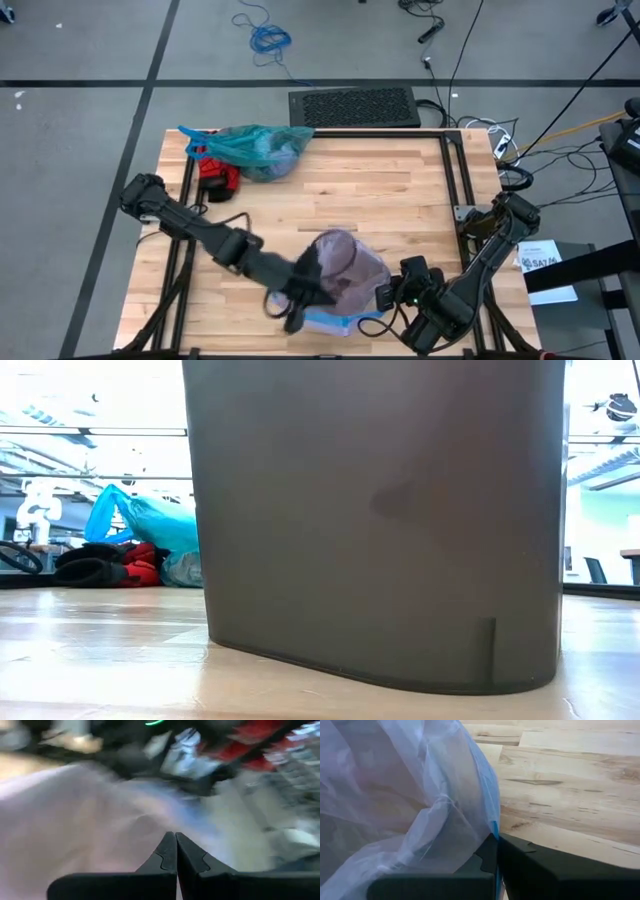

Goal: Place trash/remove bag and relplace
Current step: Insert the new pink trash bag into the black trash bin

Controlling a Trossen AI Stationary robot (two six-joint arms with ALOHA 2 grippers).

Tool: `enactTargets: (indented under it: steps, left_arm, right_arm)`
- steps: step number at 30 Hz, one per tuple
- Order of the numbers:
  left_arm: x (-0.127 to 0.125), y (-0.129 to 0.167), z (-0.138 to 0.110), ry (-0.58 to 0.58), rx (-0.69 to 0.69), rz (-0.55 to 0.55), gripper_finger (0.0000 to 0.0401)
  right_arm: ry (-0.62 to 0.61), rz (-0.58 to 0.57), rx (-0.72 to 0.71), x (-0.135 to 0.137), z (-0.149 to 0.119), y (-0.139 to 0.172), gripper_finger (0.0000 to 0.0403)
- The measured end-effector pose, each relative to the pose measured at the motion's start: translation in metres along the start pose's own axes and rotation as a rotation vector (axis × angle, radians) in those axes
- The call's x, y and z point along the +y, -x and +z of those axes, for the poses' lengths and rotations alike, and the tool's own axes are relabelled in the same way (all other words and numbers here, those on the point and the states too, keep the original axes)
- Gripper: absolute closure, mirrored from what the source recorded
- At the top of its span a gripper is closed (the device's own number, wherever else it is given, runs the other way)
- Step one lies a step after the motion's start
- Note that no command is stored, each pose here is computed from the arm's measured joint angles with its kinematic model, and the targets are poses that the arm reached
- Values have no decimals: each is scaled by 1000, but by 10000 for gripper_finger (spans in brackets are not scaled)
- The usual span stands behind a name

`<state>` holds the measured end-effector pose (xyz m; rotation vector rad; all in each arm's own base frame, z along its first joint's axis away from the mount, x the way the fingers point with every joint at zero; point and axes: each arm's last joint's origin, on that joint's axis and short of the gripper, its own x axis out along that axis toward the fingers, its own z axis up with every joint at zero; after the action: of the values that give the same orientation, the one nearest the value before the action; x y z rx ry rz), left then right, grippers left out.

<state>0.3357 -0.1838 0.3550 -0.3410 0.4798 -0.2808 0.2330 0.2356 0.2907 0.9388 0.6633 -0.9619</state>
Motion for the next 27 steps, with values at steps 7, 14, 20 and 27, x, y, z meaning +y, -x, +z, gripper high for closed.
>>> enactTargets:
  steps: [7,14,20,27]
  left_arm:
    - [-19,-9,-20,-44,80,-83,401]
    - [-38,-4,-26,-39,68,-125,401]
    - [-40,1,-28,-70,44,-37,401]
    - [-20,14,-3,-111,-42,183,401]
  right_arm:
    - [-2,5,-5,0,0,0,403]
    - [-6,4,-7,0,0,0,403]
    - [-3,0,-10,0,1,0,403]
    - [-3,0,-10,0,0,0,403]
